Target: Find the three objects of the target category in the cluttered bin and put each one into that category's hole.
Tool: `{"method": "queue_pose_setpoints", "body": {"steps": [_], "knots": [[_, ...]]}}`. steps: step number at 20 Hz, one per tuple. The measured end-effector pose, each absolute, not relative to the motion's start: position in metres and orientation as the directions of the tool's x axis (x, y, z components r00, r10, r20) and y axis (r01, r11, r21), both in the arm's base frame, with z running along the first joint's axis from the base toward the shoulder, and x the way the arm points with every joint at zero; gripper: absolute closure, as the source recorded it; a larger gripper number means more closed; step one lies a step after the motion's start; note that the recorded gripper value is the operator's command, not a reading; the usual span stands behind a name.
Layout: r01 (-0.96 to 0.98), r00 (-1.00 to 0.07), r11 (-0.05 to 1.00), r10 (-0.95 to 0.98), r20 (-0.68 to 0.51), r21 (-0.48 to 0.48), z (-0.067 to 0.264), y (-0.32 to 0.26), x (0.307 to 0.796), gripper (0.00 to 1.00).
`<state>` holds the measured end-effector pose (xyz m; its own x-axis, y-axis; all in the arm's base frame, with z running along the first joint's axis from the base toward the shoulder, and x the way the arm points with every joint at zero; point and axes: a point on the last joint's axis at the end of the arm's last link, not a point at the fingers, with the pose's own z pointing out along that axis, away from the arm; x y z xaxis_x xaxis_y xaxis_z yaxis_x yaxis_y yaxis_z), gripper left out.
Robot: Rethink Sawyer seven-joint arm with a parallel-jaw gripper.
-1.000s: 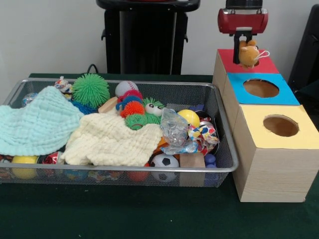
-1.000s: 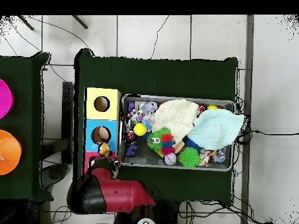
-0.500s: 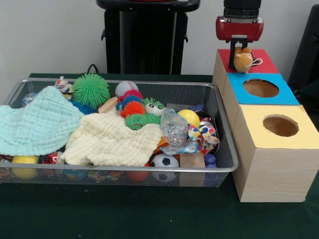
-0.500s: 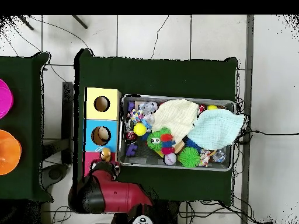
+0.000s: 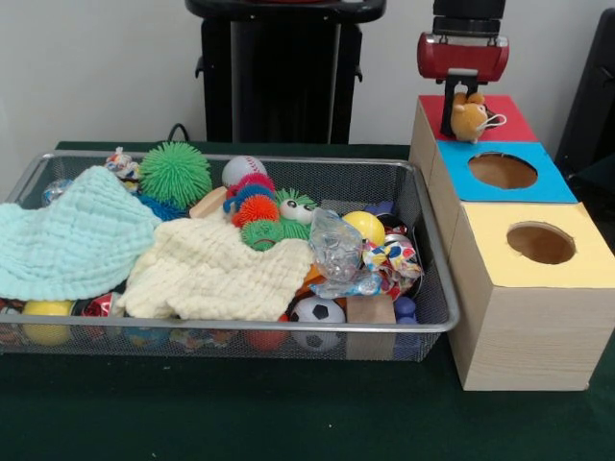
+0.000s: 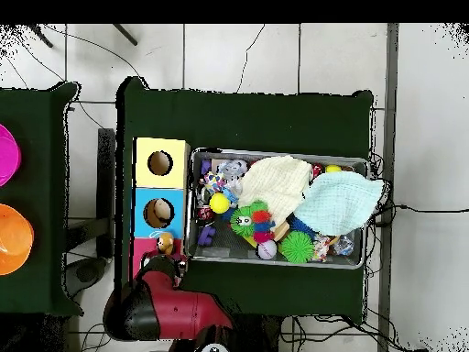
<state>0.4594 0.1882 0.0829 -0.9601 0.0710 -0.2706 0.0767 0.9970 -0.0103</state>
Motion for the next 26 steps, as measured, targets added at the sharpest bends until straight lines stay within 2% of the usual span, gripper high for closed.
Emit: {"method": "queue_pose_setpoints", "body": {"steps": [26], "knots": [[0.130, -0.952, 0.992, 0.123, -0.280, -0.005, 0.0843, 0.1895, 0.4580, 1.00]]}}
